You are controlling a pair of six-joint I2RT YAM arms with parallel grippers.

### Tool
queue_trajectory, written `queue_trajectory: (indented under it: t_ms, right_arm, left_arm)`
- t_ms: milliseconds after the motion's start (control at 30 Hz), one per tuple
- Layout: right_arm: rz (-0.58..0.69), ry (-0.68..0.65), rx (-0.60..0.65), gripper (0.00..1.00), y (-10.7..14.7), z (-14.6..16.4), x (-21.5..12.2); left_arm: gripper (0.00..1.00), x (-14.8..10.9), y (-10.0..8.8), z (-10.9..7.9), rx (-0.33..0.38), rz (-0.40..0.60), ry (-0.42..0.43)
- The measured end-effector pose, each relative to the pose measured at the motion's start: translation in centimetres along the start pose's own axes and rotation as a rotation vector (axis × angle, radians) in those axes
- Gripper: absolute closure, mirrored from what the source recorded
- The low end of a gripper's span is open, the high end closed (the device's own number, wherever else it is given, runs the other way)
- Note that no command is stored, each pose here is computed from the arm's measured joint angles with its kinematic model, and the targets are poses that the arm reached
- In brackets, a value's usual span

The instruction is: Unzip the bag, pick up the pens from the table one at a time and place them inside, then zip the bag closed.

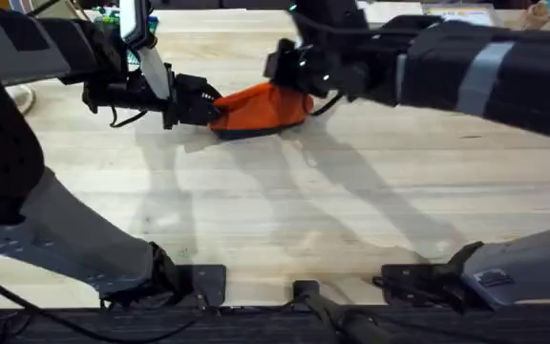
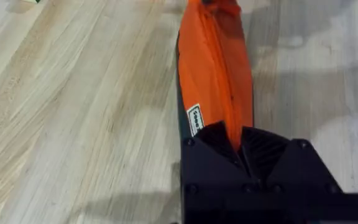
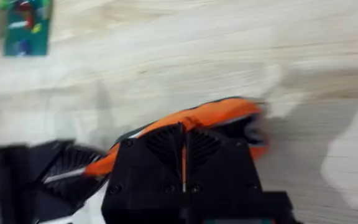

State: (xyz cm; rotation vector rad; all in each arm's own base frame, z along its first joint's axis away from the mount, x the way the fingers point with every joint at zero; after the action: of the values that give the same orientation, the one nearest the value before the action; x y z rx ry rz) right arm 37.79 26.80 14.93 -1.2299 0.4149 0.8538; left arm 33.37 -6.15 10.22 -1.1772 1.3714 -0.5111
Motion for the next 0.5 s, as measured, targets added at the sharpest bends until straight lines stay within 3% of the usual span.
queue_trajectory:
  t_ms: [233, 500]
  right_arm:
    - [0.023, 0.094, 0.096, 0.971, -1.7, -6.0, -0.4]
    - [0.076, 0.067, 0.179, 0.971, -2.1, -8.9, -0.5]
  left_arm:
    - [0.958, 0.0, -0.1, 0.0, -0.002, -0.004, 0.002]
    - [0.958, 0.3, -0.3, -0.2, 0.004, -0.01, 0.013]
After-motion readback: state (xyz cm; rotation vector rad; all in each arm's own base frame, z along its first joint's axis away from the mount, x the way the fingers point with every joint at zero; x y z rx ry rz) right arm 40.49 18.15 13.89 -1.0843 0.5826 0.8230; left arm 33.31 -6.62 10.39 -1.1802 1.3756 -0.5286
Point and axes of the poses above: each hand's point on the last joint's axis, 136 mm out from that joint toward the fingers, its own x axis out along the fingers, its own z axis along the line the jaws close on, y = z × x, the point moved 1 cm from there along -x, back along the fingers, and after that the axes turned 13 degrees about -x, right-handed, at the moved point
